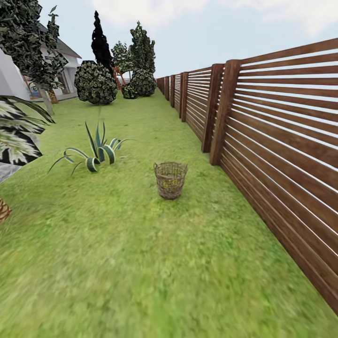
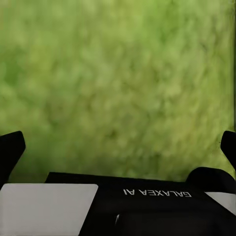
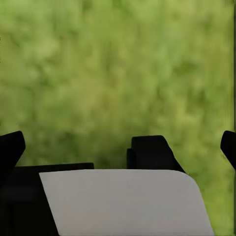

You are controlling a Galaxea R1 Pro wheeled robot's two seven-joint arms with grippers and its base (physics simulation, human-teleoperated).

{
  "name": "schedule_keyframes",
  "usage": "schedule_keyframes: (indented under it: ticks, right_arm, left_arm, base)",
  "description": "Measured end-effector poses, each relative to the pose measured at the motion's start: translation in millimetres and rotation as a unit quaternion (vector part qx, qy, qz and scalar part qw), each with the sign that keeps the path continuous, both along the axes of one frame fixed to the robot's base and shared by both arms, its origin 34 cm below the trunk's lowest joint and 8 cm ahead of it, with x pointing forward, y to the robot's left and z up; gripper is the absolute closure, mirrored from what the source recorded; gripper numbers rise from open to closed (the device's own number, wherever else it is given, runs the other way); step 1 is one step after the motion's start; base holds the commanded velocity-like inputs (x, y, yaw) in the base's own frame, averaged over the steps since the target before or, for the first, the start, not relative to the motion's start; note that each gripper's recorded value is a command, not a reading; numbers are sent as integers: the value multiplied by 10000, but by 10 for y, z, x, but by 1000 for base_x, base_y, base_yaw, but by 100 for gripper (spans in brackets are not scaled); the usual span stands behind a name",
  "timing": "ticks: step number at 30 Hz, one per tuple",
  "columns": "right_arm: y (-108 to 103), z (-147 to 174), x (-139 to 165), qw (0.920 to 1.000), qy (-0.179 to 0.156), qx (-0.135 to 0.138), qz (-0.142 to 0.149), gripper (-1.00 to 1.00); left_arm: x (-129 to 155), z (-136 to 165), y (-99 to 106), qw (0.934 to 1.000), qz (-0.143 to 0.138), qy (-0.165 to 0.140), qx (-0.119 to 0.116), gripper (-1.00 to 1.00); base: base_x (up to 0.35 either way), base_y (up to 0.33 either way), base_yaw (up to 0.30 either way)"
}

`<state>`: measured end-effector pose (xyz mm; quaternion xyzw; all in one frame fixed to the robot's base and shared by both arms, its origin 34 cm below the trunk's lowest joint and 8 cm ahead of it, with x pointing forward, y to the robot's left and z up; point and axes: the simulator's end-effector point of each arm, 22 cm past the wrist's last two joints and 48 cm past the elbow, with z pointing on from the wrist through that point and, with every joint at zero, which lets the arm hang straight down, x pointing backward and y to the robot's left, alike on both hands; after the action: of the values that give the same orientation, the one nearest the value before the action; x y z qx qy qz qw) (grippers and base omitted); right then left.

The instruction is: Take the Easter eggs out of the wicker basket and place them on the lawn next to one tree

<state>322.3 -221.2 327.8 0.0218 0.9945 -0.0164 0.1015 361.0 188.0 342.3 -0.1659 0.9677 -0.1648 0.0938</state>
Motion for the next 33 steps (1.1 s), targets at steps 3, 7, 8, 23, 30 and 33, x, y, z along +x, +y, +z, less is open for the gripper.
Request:
schedule_keyframes:
  ticks: [3, 7, 8, 23, 30, 33]
  right_arm:
    - [9, 0, 0, 10000, 1, 5, 1, -100]
    - [12, 1, 1, 10000, 0, 8, 1, -100]
    - [12, 1, 0, 10000, 0, 8, 1, -100]
    - [-28, 1, 12, 10000, -17, -11, -13, -100]
    - [-38, 3, 31, 10000, -36, -14, -30, -100]
    - [-37, 4, 32, 10000, -39, -16, -12, -100]
  left_arm:
    - [1, 0, 0, 10000, 4, -1, -1, -100]
    - [5, 1, 0, 10000, 6, -3, -1, -100]
    - [4, 1, 0, 10000, 7, -2, -2, -100]
    - [12, 3, -6, 10000, 1, -13, -2, -100]
    - [33, -2, 101, 10000, 45, -28, 62, -100]
    - [36, -2, 111, 10000, 50, -30, 68, -100]
  base:
    - [313, -100, 206]
    - [313, -100, 232]
    - [313, -100, 81]
    - [314, -83, 10]
    - [314, -71, 0]
    - [314, -69, 0]
